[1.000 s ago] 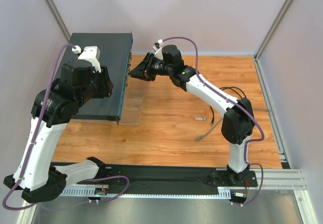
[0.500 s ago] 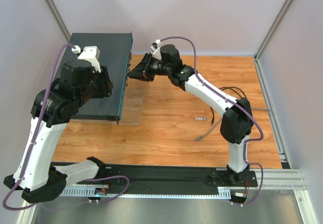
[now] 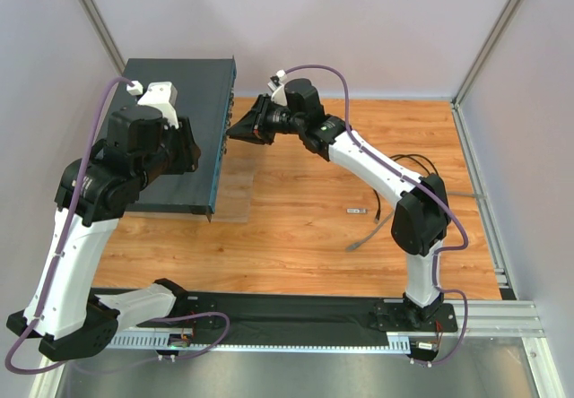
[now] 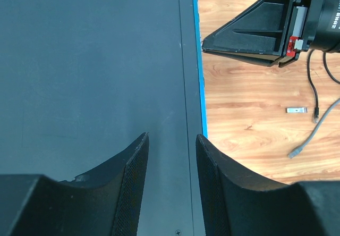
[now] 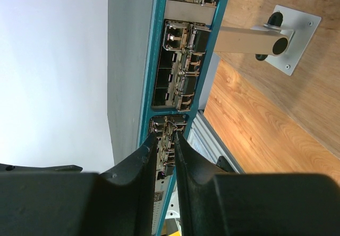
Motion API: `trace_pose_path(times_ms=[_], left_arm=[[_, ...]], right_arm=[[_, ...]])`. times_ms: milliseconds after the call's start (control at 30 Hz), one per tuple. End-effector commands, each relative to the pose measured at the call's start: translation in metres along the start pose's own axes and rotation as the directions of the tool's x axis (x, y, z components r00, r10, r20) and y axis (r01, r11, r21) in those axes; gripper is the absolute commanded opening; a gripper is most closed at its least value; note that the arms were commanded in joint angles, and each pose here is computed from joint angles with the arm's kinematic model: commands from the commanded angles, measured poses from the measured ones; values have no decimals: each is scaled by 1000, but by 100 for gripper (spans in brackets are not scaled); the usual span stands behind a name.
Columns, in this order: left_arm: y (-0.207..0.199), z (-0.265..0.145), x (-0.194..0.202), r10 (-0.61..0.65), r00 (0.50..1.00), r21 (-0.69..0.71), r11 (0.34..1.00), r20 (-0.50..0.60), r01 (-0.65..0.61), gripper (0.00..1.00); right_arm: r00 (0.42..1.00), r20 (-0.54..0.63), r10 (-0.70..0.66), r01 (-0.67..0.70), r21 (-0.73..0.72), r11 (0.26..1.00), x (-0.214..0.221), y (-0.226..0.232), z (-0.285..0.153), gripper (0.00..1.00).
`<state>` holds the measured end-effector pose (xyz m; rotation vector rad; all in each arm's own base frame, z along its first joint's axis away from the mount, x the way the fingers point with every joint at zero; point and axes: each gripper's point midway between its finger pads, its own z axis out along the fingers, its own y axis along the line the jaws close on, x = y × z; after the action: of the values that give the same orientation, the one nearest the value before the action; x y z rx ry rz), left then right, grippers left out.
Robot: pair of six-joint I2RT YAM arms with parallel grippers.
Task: Pull the plug from the switch port
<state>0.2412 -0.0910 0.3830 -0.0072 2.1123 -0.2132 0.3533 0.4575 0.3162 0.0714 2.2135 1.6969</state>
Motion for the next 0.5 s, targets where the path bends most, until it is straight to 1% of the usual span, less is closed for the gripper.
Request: trace_pose_path(times_ms=[0,467], left_arm=[[-3,-2,-5,-14,1000,20,1000,27,13,49],[-2,-2,-4,-17,1000,21,1000,23,16,49]], right_arm=[[1000,16,-22,22,-16,1000,-5,2,1,20],[1000,11,-12,12,3,1000,-5,-4,5,13]])
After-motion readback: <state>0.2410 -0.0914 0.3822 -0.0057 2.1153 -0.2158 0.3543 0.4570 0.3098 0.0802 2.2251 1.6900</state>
